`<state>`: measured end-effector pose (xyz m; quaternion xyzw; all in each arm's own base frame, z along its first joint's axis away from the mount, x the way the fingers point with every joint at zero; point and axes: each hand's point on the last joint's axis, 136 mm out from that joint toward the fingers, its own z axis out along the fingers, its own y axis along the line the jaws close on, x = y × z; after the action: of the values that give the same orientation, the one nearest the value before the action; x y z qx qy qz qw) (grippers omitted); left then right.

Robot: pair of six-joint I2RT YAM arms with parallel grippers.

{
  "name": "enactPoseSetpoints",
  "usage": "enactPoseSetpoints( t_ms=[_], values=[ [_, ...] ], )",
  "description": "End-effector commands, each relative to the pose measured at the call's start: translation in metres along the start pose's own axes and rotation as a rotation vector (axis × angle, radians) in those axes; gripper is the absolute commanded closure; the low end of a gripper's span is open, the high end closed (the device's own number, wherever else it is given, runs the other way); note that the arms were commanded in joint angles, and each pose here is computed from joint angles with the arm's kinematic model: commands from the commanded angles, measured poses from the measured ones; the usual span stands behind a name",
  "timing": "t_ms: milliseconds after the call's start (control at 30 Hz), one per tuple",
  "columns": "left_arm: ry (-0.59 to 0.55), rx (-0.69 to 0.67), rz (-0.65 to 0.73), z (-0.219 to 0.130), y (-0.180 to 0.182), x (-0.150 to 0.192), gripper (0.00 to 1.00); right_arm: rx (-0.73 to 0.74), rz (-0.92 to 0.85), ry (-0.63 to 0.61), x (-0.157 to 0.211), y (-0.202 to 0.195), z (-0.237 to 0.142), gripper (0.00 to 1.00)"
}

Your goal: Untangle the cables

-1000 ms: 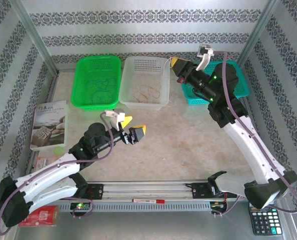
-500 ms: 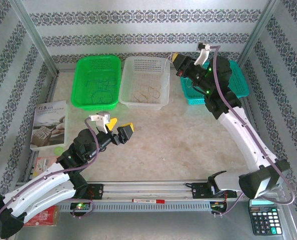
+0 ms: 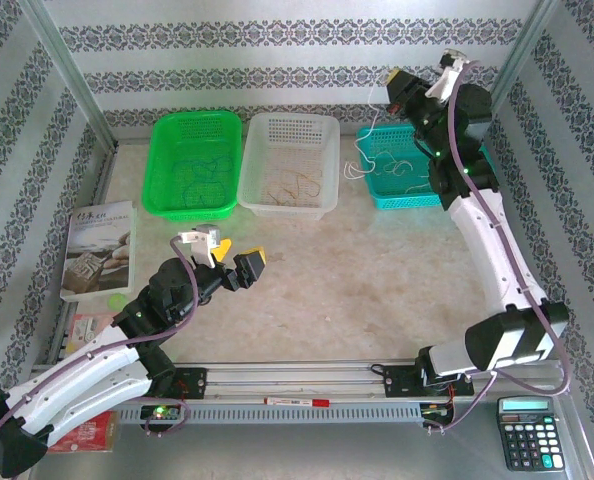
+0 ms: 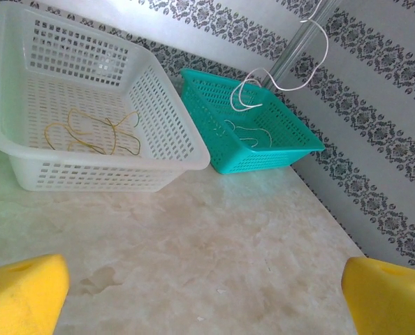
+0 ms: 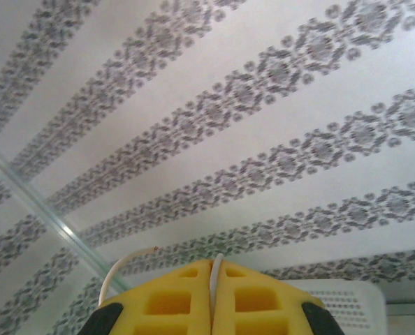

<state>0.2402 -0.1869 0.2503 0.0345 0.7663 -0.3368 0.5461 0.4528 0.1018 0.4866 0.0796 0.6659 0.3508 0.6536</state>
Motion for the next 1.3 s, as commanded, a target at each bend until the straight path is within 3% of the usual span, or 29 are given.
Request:
enactPoseSetpoints(
  t_ms=[0, 467, 700, 733, 767, 833, 867, 967, 1267],
  values=[
    [-0.013, -0.027, -0.007, -0.002, 0.004, -0.002, 0.0, 0.052, -0.023, -0.095, -0.027, -0.019, 0.006, 1.0],
    [-0.024, -0.048, 0.013, 0.002, 0.008, -0.002, 0.0, 0.265, -0.072, -0.162, -0.055, -0.107, 0.035, 1.0],
    [-0.016, -0.03, 0.015, 0.006, 0.001, -0.005, 0.0, 0.442, -0.098, -0.053, -0.009, -0.182, 0.053, 1.0],
    [-0.013, -0.026, 0.012, 0.007, 0.0, -0.006, 0.0, 0.472, -0.099, -0.024, 0.004, -0.197, 0.053, 0.85],
    [-0.011, -0.025, 0.01, 0.008, -0.001, -0.006, 0.0, 0.502, -0.092, 0.017, 0.019, -0.212, 0.054, 0.62],
    [-0.005, -0.021, 0.006, 0.009, -0.002, -0.006, 0.0, 0.544, -0.07, 0.074, 0.04, -0.233, 0.049, 0.38],
    [0.0, -0.018, 0.005, 0.01, -0.003, -0.005, 0.0, 0.554, -0.059, 0.084, 0.046, -0.238, 0.045, 0.31],
    [0.013, -0.014, 0.009, 0.011, -0.004, -0.004, 0.0, 0.509, -0.045, 0.086, 0.048, -0.226, 0.038, 0.25],
    [0.014, -0.01, 0.023, 0.013, -0.008, -0.008, 0.0, 0.381, -0.053, 0.102, 0.052, -0.168, 0.012, 0.22]
  ],
)
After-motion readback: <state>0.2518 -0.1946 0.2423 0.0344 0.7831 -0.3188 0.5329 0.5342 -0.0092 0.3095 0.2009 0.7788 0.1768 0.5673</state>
